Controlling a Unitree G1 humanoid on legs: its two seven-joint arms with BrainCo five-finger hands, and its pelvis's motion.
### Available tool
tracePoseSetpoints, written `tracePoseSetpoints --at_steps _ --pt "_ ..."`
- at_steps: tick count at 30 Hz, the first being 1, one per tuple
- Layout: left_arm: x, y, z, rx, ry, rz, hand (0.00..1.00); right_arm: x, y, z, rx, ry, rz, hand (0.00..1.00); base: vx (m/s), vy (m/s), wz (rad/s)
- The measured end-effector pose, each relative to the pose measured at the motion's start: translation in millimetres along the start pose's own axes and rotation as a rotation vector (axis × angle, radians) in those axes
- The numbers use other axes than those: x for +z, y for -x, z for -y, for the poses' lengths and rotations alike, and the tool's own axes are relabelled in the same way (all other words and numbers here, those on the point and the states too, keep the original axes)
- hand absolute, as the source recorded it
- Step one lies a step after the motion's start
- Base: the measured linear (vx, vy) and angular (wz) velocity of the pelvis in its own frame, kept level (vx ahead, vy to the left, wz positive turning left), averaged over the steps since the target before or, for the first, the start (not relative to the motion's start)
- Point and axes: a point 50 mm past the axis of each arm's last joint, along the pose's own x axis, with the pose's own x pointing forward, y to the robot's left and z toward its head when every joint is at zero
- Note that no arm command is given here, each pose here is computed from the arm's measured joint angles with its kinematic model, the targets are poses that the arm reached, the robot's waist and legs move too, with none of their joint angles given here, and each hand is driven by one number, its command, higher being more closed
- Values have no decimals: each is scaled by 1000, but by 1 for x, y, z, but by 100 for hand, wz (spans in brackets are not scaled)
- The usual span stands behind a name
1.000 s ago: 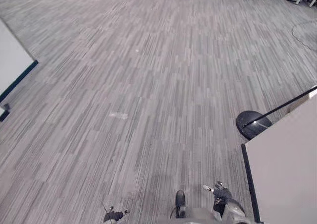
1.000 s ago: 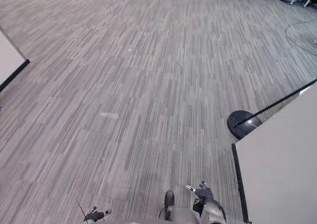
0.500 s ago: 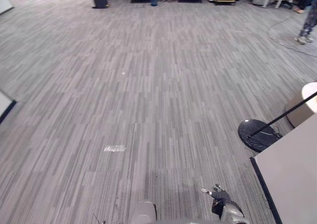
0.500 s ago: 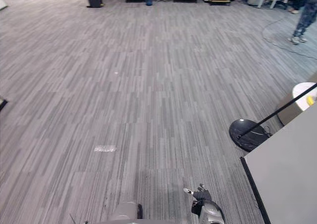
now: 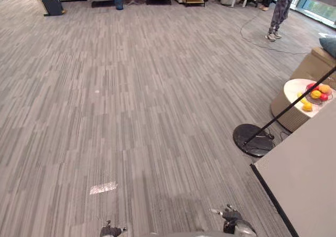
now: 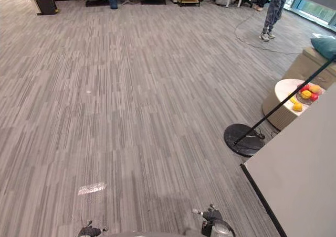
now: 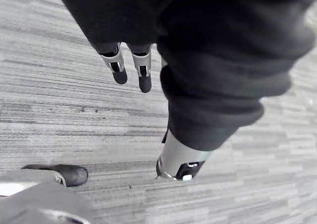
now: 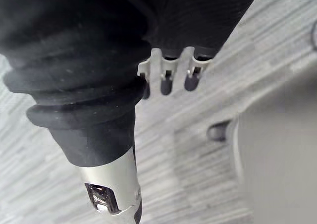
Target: Organize washtable
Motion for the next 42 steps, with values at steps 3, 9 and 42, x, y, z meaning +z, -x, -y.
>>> tracePoseSetpoints --at_steps 3,9,42 --pt "-14 4 8 -8 104 -49 0 -4 1 16 -42 -11 -15 0 320 -50 3" --pt "-18 3 -2 13 110 -72 0 -16 4 11 -31 -9 -43 0 102 -15 0" --pt "-26 6 -12 -9 52 -64 0 -2 2 15 -58 -276 34 0 108 54 0"
